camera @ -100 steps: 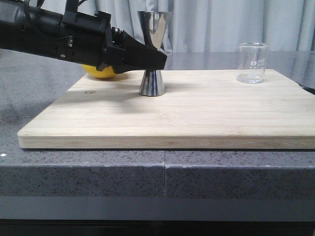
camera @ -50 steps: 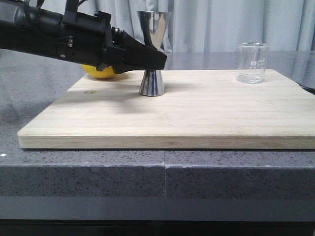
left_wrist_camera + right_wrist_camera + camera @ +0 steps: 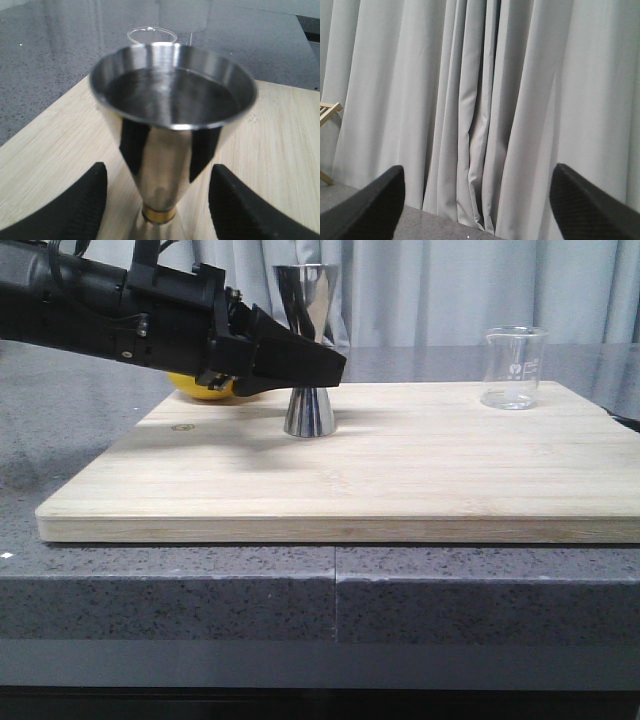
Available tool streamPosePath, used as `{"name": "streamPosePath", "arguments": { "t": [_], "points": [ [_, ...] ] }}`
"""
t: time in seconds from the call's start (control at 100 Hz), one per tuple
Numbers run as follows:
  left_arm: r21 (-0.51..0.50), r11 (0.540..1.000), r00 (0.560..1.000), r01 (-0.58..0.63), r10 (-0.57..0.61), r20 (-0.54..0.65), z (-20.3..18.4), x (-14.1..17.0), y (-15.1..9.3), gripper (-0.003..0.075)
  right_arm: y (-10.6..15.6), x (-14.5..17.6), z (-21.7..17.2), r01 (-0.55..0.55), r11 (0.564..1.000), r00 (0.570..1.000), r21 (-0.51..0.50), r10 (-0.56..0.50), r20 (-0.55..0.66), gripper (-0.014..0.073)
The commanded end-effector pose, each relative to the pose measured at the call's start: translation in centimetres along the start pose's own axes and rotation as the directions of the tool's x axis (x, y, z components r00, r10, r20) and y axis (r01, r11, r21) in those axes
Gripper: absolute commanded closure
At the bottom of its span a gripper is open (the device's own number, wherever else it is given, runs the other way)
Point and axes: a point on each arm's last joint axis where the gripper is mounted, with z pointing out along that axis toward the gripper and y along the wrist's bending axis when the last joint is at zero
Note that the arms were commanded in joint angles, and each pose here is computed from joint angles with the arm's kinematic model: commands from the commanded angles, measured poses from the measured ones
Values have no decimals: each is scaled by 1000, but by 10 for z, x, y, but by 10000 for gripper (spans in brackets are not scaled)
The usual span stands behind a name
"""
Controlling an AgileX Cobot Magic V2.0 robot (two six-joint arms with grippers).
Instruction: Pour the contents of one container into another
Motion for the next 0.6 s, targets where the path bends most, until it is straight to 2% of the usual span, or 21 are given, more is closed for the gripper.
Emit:
{"name": "streamPosePath", "arguments": {
  "t": [0.0, 0.32, 0.59],
  "points": [
    [4, 1000, 994, -31, 30, 100, -9, -31, -4, 288, -1, -20, 0, 1, 1000, 994, 3, -1, 113, 61],
    [-6, 1000, 997, -5, 6, 76, -22, -30, 2, 288, -1, -20, 0, 1, 1000, 994, 3, -1, 113, 61],
    [35, 999, 997, 12, -15, 80, -42, -39, 0, 288, -1, -20, 0, -1, 1000, 994, 5, 1, 113, 61]
  ]
}}
